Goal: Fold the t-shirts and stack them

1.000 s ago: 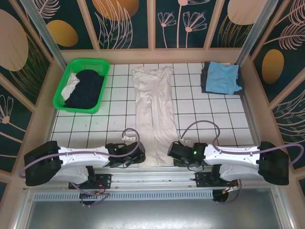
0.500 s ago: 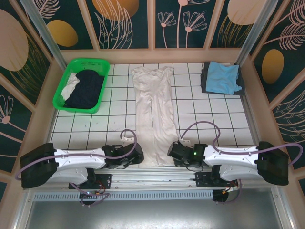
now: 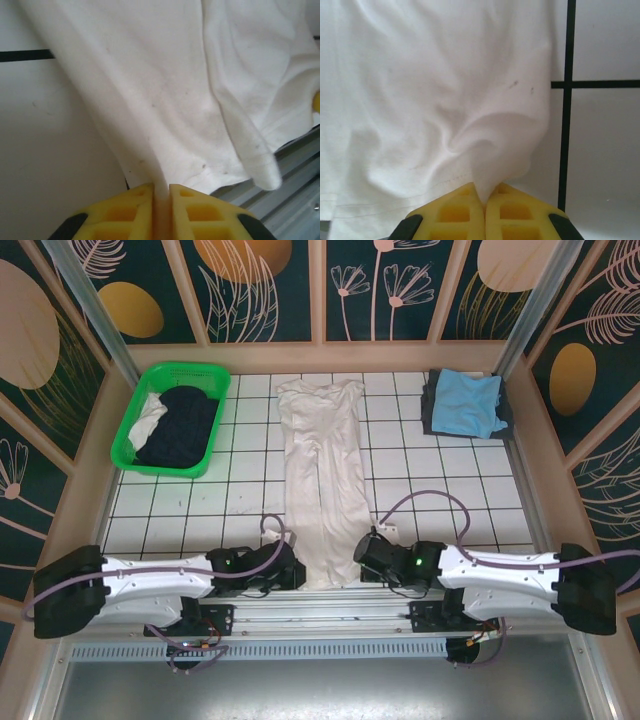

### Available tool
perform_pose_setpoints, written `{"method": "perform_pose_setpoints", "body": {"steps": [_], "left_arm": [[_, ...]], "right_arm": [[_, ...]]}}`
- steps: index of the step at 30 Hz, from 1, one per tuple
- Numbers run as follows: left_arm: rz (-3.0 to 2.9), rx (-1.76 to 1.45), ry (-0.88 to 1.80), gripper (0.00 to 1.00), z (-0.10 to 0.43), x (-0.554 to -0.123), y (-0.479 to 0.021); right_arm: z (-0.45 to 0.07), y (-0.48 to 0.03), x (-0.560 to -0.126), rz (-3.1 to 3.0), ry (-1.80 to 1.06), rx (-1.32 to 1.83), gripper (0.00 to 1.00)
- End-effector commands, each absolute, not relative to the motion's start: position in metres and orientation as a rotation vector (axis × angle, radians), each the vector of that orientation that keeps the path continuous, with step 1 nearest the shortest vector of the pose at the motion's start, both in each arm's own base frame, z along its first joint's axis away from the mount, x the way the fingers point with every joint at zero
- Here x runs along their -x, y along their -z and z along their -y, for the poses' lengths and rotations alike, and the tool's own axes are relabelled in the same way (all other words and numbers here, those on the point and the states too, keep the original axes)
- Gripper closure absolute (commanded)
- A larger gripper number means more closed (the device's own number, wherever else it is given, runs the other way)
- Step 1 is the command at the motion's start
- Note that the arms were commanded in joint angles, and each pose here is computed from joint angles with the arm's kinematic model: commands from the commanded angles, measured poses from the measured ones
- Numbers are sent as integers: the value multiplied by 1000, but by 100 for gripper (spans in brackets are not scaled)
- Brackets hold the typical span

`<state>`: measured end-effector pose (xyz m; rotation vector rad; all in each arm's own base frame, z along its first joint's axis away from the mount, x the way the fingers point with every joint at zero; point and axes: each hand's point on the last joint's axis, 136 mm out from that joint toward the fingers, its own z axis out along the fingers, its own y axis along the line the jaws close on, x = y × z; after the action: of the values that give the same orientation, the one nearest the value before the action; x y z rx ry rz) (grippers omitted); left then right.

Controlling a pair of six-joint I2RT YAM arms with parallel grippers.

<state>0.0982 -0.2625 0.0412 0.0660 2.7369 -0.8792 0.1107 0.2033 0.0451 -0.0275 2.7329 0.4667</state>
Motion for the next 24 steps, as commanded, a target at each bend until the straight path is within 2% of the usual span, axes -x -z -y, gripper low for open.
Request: {"method": "perform_pose_setpoints", "body": {"steps": [1, 2, 7, 10, 24], "left_arm": [[-2686, -99, 873, 96, 258, -102, -58], [-2659, -99, 888, 100, 260, -104, -65], [-2603, -104, 942, 100, 277, -112, -89], [-2589, -96, 858, 100, 274, -121, -95], [-2376, 45, 785, 100, 256, -173, -146]], "right_arm": [[-211, -71, -129, -2635, -482, 15, 100], [-214, -76, -131, -2624, -488, 19, 100], [-224, -96, -143, -2561, -488, 72, 100], [-230, -107, -152, -2537, -494, 87, 100], [-228, -143, -202, -2426, -541, 52, 100]]}}
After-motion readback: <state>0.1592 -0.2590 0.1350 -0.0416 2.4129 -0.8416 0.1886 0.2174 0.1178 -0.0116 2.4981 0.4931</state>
